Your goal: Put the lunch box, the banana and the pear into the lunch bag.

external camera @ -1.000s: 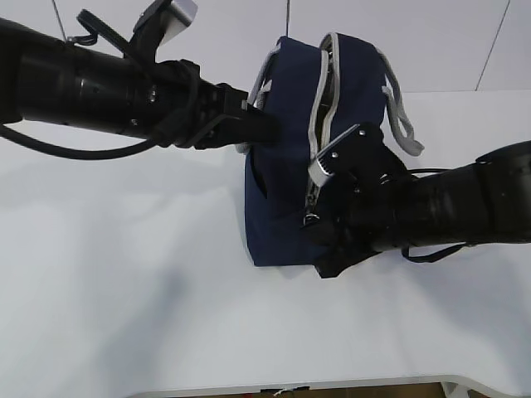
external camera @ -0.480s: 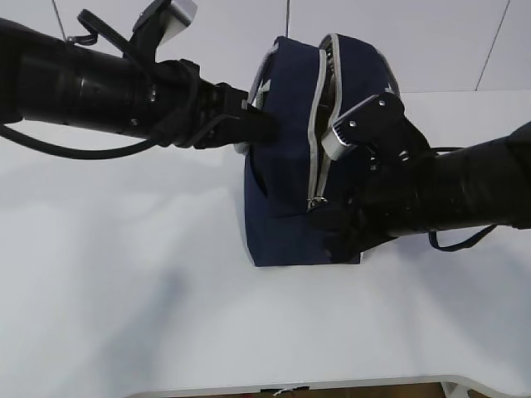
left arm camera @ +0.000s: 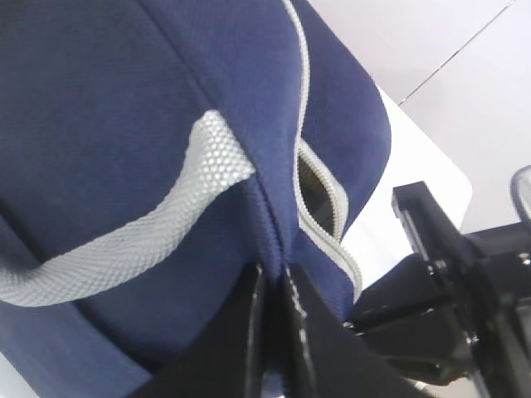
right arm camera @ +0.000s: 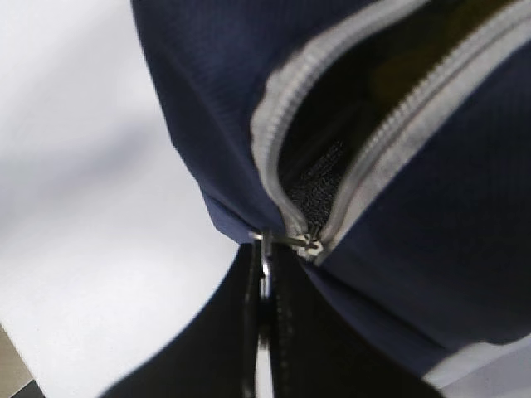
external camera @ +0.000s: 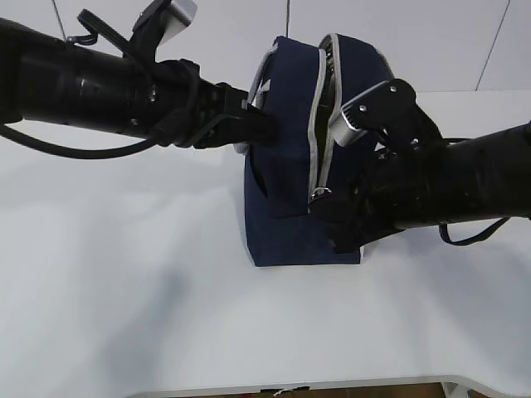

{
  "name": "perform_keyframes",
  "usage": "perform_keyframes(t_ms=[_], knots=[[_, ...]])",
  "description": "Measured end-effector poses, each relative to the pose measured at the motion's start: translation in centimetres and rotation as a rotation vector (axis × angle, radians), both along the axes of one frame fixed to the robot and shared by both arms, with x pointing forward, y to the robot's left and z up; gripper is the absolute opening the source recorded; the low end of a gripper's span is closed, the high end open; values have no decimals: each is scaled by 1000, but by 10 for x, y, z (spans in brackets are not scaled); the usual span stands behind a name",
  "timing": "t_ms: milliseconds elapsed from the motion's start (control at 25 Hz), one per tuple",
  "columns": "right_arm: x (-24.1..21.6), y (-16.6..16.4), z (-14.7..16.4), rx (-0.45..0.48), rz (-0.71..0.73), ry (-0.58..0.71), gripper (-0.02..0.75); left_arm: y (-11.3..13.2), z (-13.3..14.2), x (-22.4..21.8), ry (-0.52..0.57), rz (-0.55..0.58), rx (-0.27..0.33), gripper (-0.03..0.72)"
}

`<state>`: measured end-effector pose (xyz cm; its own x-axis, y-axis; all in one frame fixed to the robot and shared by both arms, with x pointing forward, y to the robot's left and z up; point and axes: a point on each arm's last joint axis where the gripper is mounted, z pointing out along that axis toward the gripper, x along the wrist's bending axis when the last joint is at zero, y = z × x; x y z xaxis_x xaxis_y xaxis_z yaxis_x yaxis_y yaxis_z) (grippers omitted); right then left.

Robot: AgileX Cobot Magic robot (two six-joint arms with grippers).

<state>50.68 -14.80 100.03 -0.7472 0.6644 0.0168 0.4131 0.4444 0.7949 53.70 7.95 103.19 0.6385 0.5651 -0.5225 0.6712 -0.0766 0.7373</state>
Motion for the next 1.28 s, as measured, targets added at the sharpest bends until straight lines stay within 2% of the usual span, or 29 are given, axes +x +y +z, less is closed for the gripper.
perform_keyframes(t_ms=[200,560,960,1120,1280], knots=[[-2,-1,6,26,-24,8,18,0,0,0,0,0,0,-9],[-15,-7,18,-7,-21,42,18,0,0,0,0,0,0,-9],[-20,-7,23,33,-46,107,18,0,0,0,0,0,0,-9],[-15,-3,38,52,-44,102,18,0,0,0,0,0,0,-9],[-11,-3,51,18,-34,102,18,0,0,0,0,0,0,-9]])
